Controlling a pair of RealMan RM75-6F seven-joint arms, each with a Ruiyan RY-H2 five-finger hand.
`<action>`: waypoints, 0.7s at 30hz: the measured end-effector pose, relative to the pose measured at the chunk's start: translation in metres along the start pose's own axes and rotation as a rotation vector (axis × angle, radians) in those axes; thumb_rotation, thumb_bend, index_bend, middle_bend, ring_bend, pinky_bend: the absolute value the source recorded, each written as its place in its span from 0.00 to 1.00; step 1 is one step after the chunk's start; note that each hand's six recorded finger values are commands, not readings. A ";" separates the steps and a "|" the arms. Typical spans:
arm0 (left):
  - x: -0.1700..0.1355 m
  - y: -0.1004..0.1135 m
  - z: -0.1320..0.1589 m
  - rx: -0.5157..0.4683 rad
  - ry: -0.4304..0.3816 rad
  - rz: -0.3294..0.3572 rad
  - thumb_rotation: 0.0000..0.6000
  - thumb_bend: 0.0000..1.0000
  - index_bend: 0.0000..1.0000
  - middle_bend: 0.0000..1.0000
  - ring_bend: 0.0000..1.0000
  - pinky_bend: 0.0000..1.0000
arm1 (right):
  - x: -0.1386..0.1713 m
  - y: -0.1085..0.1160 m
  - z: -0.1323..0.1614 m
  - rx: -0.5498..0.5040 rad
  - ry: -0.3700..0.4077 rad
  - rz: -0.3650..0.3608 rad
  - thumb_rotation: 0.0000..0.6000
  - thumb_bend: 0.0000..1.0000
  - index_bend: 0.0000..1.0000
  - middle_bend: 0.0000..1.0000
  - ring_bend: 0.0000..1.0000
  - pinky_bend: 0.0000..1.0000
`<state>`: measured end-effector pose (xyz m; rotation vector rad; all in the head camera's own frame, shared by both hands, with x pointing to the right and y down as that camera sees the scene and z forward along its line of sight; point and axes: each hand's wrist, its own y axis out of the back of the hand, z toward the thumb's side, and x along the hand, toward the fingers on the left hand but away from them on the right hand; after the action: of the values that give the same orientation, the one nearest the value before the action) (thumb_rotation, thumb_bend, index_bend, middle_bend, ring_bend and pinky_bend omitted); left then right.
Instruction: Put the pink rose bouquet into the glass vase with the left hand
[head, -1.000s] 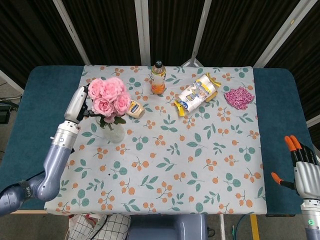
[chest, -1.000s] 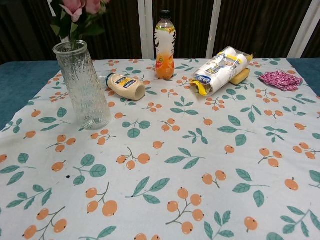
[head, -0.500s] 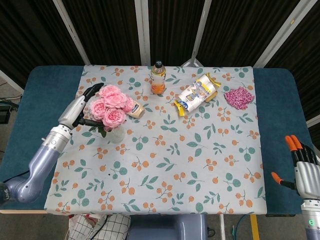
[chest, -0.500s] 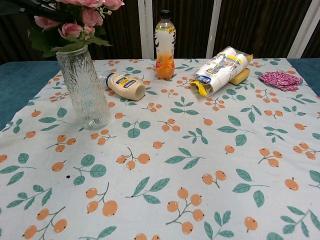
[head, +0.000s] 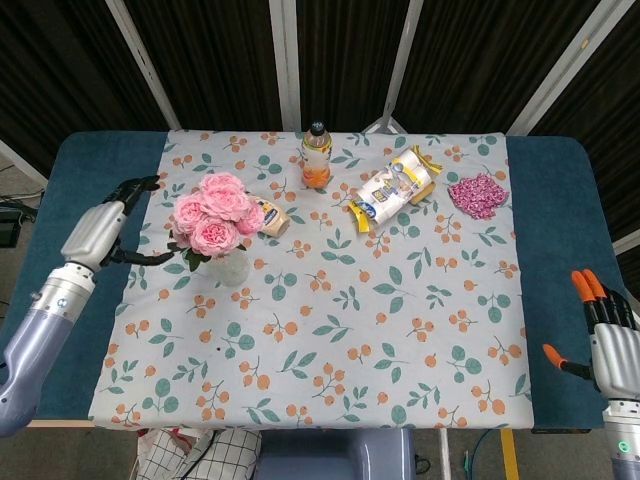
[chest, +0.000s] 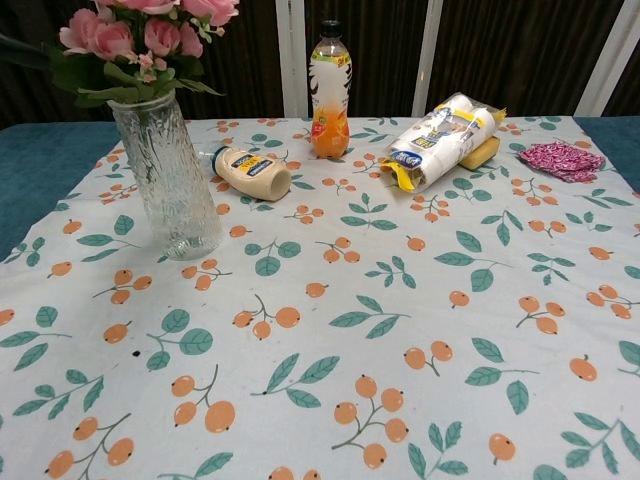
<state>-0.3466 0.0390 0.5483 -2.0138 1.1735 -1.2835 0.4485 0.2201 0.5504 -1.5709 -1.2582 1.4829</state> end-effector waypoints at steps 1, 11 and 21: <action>-0.006 0.005 -0.001 0.030 -0.001 0.030 1.00 0.13 0.08 0.13 0.00 0.12 | 0.000 -0.001 0.001 0.001 0.002 0.002 1.00 0.22 0.00 0.00 0.04 0.06; -0.095 -0.003 -0.031 0.295 0.076 0.117 1.00 0.13 0.10 0.12 0.00 0.09 | 0.001 -0.001 0.003 0.007 0.010 0.004 1.00 0.22 0.00 0.00 0.04 0.06; -0.149 -0.039 -0.077 0.321 0.153 0.190 1.00 0.13 0.11 0.12 0.00 0.08 | 0.002 0.004 0.007 0.032 0.042 -0.019 1.00 0.22 0.00 0.00 0.04 0.06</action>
<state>-0.4281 0.1900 0.5397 -1.5607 1.1134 -1.4436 0.4422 0.2196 0.5448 -1.5572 -1.2174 1.4441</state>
